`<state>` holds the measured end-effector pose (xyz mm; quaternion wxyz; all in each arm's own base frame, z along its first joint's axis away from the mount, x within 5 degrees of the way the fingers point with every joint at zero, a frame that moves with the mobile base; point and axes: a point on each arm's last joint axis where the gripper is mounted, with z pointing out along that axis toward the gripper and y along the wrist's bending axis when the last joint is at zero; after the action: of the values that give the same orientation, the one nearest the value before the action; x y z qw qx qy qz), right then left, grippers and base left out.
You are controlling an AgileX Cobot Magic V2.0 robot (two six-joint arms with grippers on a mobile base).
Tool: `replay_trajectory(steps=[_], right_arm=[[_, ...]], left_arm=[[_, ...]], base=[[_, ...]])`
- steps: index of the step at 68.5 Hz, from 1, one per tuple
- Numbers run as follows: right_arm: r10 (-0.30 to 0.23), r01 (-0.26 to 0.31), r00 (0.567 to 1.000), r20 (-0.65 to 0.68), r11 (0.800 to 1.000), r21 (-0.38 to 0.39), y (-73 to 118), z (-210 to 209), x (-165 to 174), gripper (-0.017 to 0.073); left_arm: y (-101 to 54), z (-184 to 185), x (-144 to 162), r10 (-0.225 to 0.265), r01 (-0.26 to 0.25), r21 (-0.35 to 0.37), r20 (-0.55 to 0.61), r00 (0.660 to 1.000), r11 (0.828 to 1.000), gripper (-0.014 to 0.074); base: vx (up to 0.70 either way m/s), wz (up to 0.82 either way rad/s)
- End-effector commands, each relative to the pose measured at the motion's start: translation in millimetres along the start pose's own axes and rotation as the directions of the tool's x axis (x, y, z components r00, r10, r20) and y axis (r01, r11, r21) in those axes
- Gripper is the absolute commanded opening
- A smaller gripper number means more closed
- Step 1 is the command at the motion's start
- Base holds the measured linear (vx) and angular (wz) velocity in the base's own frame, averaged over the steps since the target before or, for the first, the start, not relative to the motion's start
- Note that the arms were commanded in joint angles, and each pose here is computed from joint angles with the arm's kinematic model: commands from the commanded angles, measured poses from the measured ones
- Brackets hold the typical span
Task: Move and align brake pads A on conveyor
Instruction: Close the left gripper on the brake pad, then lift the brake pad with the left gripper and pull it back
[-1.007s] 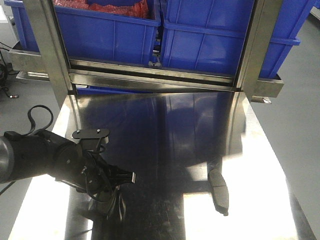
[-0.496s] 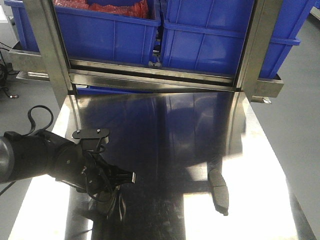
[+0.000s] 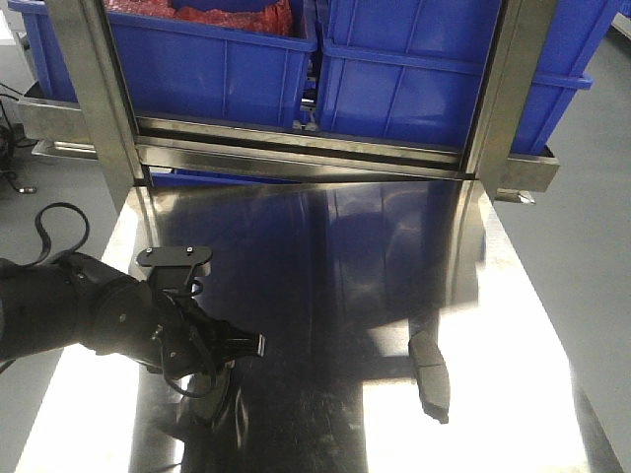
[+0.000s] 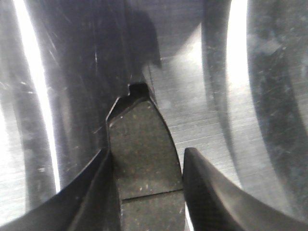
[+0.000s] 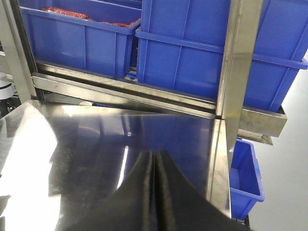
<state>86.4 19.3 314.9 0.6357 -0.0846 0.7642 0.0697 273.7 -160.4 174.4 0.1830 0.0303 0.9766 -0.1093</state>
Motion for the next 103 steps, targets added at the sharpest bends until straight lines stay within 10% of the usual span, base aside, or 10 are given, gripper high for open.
replay_trajectory(steps=[1, 103], right_arm=[[-0.007, 0.005, 0.996, 0.092, 1.0, 0.018, -1.6, -1, -15, -0.001], [-0.007, 0.005, 0.996, 0.092, 1.0, 0.018, -1.6, -1, -15, -0.001]], left_arm=[[-7.9, -23, -12, 0.004, -0.009, 0.051, 0.109, 0.994, 0.999, 0.0052], [-5.0, -110, -13, 0.082, -0.109, 0.069, 0.319, 0.944, 0.992, 0.0055]], base=[[0.0, 0.0], [0.0, 0.0]])
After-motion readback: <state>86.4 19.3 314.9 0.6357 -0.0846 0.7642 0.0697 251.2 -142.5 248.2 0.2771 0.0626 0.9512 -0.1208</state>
